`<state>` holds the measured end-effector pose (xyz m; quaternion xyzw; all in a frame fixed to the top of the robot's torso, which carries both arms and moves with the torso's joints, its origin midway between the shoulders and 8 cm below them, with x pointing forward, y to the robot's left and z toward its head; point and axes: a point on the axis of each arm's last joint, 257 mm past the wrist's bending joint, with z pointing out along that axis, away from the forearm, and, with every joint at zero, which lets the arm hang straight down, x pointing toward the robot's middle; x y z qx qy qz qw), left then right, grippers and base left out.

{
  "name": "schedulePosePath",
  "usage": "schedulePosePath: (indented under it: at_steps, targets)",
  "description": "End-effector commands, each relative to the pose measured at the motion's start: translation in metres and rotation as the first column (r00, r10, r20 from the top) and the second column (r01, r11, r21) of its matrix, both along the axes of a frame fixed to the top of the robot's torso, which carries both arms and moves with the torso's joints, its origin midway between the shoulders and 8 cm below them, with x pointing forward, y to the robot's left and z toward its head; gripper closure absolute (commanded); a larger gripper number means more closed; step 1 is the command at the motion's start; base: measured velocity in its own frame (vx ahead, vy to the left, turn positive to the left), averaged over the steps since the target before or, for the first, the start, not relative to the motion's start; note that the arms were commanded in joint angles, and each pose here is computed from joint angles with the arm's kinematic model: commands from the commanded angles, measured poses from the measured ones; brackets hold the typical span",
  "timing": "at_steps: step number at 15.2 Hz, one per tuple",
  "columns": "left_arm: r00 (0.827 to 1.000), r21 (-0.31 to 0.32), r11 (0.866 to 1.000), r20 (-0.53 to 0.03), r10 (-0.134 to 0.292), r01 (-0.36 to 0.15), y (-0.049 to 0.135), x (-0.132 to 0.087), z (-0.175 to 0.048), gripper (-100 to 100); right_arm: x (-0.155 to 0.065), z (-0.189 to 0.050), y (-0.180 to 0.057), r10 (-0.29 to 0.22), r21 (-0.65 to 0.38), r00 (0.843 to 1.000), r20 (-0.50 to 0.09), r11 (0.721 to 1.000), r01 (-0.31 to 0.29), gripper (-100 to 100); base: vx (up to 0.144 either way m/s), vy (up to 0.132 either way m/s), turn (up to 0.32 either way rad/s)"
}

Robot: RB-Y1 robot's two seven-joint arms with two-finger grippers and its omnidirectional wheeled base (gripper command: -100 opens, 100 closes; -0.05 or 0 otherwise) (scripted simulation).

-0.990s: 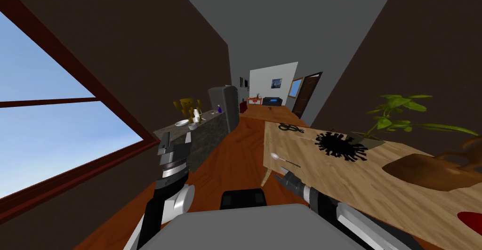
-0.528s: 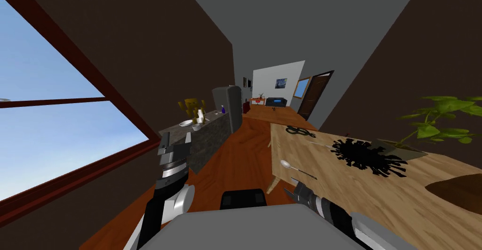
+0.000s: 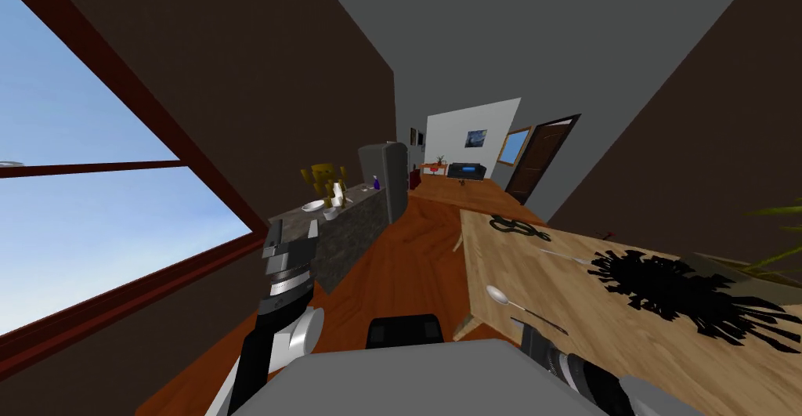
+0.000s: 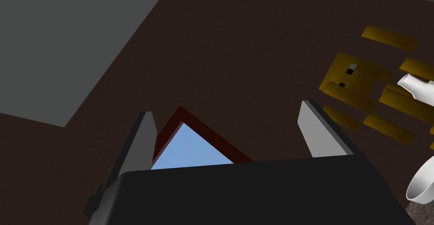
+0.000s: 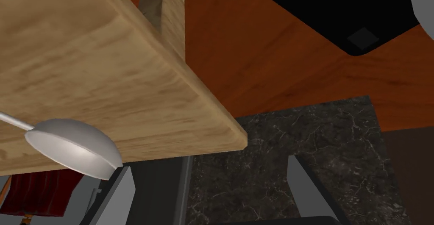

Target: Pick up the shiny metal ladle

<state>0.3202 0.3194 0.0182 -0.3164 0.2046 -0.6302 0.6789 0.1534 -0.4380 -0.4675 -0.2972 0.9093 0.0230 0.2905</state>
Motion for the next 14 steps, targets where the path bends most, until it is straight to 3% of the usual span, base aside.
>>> schedulePosePath:
  at_steps: [1,2,5,7,8,10,11,14]
  targets:
    - [1.0,0.0,1.0,0.0,0.0,0.0,0.0,0.0,0.0,0,-0.013,-0.004,-0.016,0.024,-0.053,0.999,-0.03,0.998,-0.026,-100,0.145,0.027,0.071]
    - [1.0,0.0,1.0,0.0,0.0,0.0,0.0,0.0,0.0,0,-0.028,-0.008,-0.035,0.048,-0.11,0.997,-0.065,0.992,-0.055,-100,0.146,0.022,0.071]
    - [1.0,0.0,1.0,0.0,0.0,0.0,0.0,0.0,0.0,0,-0.043,-0.012,-0.053,0.07,-0.162,0.992,-0.101,0.983,-0.086,-100,0.122,0.031,0.062]
    - [1.0,0.0,1.0,0.0,0.0,0.0,0.0,0.0,0.0,0,-0.069,-0.015,-0.086,0.105,-0.248,0.98,-0.168,0.958,-0.145,-100,0.152,0.037,0.088]
    - [1.0,0.0,1.0,0.0,0.0,0.0,0.0,0.0,0.0,0,-0.069,-0.015,-0.086,0.106,-0.249,0.98,-0.169,0.957,-0.147,-100,0.153,0.019,0.072]
    - [1.0,0.0,1.0,0.0,0.0,0.0,0.0,0.0,0.0,0,-0.093,-0.016,-0.113,0.134,-0.312,0.964,-0.23,0.928,-0.203,-100,0.171,0.007,0.078]
    - [1.0,0.0,1.0,0.0,0.0,0.0,0.0,0.0,0.0,0,-0.093,-0.016,-0.113,0.134,-0.312,0.964,-0.23,0.928,-0.203,-100,0.154,-0.007,0.05]
    - [1.0,0.0,1.0,0.0,0.0,0.0,0.0,0.0,0.0,0,-0.121,-0.016,-0.14,0.16,-0.369,0.94,-0.302,0.89,-0.27,-100,0.145,-0.021,0.061]
